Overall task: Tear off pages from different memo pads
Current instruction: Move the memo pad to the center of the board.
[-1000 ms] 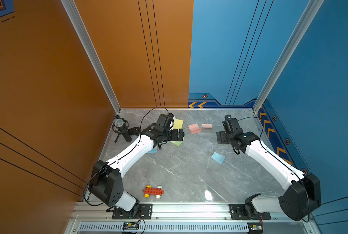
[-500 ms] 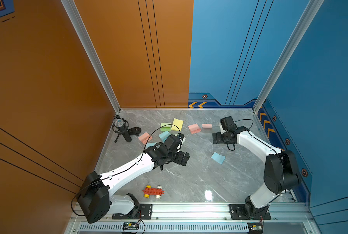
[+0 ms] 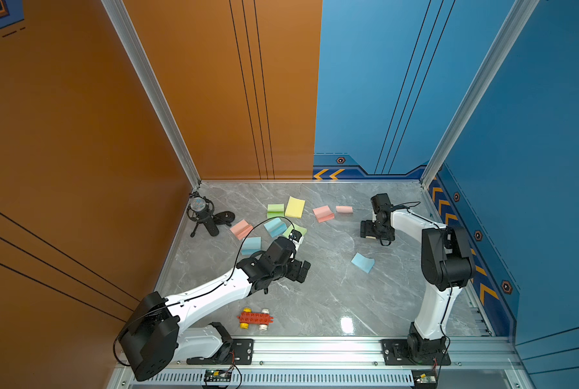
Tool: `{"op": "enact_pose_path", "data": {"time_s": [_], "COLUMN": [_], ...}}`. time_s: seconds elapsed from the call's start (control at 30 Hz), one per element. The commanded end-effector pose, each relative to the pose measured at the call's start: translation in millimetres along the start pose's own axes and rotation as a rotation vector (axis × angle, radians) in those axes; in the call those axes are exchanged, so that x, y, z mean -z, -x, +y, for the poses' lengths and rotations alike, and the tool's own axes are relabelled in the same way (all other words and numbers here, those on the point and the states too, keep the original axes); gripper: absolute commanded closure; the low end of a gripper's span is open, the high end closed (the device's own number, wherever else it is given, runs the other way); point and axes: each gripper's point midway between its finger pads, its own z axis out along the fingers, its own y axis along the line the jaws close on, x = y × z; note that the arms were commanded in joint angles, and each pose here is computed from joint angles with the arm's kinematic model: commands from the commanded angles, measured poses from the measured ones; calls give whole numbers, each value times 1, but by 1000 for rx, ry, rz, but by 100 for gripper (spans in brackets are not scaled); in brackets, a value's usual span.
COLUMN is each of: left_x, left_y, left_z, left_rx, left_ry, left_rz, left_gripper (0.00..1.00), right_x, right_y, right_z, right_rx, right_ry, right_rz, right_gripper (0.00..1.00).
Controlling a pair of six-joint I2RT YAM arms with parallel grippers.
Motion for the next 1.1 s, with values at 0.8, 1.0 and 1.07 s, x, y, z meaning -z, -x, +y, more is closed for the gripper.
{"op": "enact_pose_path", "data": {"time_s": [0.8,1.0,1.07], "left_x": [29,39,40], "left_y": [23,24,24], "left_z": [27,38,38], "left_rx": [71,102,106], "left_ry": [139,180,178], "left_rz": [-192,-231,-233], "left_gripper": [2,2,2], "right_x": [34,55,61], "right_y": [-87,-147,-167], "right_z": [108,145,154], "right_rx": [372,428,447], "right_ry": [8,59,72], "right_rz": [7,4,-3], "right_gripper": [38,38,37]}}
